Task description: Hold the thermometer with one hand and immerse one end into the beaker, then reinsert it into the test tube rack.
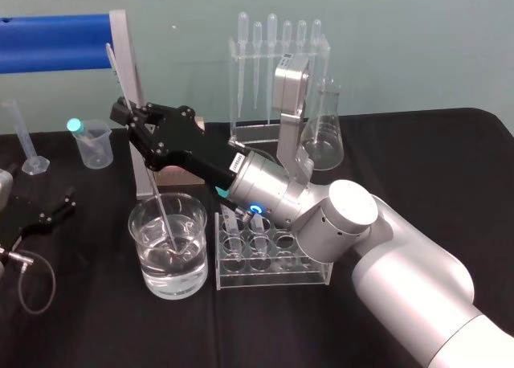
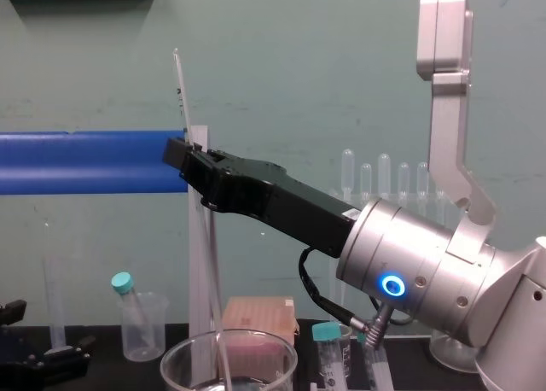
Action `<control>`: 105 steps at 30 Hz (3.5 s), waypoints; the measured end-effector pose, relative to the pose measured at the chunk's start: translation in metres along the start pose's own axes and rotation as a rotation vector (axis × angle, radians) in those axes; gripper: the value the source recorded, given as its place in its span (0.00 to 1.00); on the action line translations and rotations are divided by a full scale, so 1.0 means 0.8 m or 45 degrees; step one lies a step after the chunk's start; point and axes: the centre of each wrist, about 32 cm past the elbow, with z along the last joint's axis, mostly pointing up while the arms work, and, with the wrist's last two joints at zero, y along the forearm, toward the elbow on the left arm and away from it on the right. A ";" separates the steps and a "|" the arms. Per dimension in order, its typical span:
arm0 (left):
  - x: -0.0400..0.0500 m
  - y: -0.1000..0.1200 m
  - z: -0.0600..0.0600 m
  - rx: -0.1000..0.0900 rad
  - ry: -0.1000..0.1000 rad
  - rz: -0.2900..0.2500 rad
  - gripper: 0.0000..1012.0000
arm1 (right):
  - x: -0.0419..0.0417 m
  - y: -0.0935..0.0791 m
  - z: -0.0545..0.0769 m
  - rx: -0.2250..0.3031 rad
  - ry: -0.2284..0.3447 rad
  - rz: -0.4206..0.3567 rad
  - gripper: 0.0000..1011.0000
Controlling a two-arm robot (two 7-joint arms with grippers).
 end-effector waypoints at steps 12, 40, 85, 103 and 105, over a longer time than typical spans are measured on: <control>0.000 0.000 0.000 0.000 0.000 0.000 1.00 | 0.000 0.000 0.000 0.000 0.000 0.000 0.05; 0.000 0.000 0.000 0.000 0.000 0.000 1.00 | 0.000 0.000 0.000 0.000 0.000 0.000 0.05; 0.000 0.000 0.000 0.000 0.000 0.000 1.00 | 0.000 0.000 0.000 0.000 0.000 0.000 0.05; 0.000 0.000 0.000 0.000 0.000 0.000 1.00 | 0.000 0.000 0.000 0.000 0.000 0.000 0.05; 0.000 0.000 0.000 0.000 0.000 0.000 1.00 | 0.000 0.000 0.000 0.000 0.000 0.000 0.05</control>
